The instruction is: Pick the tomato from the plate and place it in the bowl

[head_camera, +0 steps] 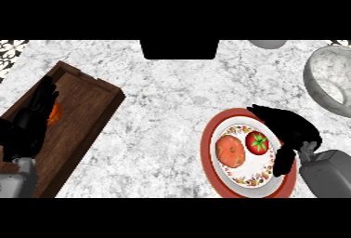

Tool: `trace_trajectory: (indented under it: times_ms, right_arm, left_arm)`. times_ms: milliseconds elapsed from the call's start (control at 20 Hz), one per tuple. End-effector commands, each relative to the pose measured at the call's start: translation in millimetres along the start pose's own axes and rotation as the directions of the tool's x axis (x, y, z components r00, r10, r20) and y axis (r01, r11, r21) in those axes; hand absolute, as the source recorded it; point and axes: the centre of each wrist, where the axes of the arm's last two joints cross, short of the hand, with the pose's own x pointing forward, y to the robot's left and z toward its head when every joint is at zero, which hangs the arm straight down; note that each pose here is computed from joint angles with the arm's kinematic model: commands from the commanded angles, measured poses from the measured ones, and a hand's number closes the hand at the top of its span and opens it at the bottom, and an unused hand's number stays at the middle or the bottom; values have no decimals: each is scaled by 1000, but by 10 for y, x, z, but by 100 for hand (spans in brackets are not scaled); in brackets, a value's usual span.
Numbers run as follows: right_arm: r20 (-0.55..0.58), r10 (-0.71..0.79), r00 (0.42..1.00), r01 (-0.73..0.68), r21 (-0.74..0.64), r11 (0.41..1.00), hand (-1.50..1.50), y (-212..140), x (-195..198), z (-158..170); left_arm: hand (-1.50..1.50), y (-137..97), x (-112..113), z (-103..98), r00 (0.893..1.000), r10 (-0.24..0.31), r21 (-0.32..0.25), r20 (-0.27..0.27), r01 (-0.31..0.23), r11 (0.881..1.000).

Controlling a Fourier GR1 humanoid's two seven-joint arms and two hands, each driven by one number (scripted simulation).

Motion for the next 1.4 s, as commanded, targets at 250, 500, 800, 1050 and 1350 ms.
trace_trajectory:
  times_ms: [250, 500, 800, 1050, 1350]
  right_arm:
    - [-20, -2, 1000, 2, -21, 1000, -150, 190, -17, -102]
    - [-38, 0, 999, 0, 1, 1000, -150, 178, 46, -380]
    - [84, -25, 996, 21, 45, 999, 150, 216, 101, -449]
    - [103, -47, 994, 42, 44, 998, 150, 485, 219, -578]
    - [181, 16, 983, -11, -29, 1000, 150, 495, -218, -461]
  left_arm:
    - [0, 69, -18, 86, 1000, -2, 4, -5, 2, 1000]
    - [0, -95, 111, -37, 1000, -4, 7, 6, 4, 1000]
    - [0, -8, 239, -179, 1000, 9, -3, 6, -9, 1000]
    - [0, -136, 37, -42, 1000, 4, 2, 2, -4, 1000]
    - [0, -107, 203, -77, 1000, -7, 5, 10, 7, 1000]
